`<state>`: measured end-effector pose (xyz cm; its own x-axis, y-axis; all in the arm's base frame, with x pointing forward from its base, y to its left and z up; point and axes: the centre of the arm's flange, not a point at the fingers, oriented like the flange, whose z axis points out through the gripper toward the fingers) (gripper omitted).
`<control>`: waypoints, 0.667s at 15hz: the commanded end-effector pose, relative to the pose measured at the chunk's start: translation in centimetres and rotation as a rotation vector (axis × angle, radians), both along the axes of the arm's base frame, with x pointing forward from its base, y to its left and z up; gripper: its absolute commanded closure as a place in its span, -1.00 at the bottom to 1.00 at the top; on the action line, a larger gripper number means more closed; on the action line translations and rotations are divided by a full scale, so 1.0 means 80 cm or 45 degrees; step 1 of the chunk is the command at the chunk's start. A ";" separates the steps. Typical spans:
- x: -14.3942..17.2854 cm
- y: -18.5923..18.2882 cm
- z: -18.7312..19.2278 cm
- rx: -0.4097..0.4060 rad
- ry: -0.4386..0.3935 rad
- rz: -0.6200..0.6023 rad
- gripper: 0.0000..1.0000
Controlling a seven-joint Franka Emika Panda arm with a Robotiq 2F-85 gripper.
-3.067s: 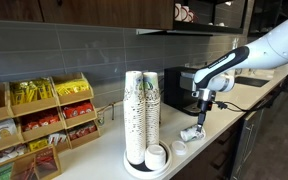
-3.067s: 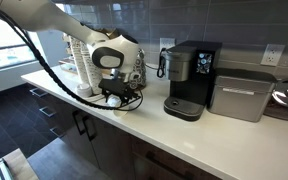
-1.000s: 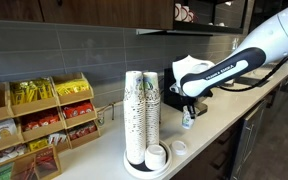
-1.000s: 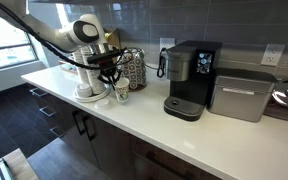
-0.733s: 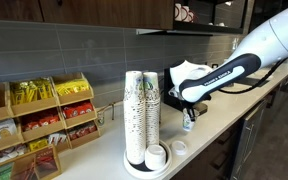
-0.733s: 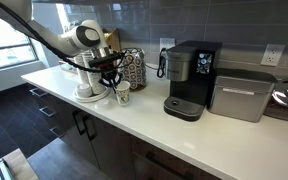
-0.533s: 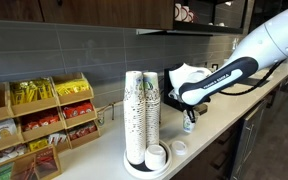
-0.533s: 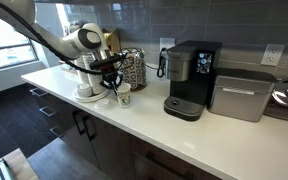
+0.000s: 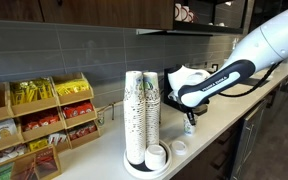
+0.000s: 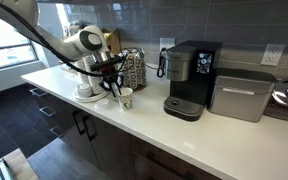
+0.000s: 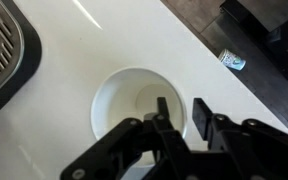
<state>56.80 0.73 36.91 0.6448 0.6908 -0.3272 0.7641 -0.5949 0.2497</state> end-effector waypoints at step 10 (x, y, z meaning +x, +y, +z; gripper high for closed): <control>-0.019 0.001 0.069 0.085 -0.061 -0.102 -1.00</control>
<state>55.31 0.83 42.44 0.7128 0.6554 -0.2497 0.7013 -0.6702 0.2428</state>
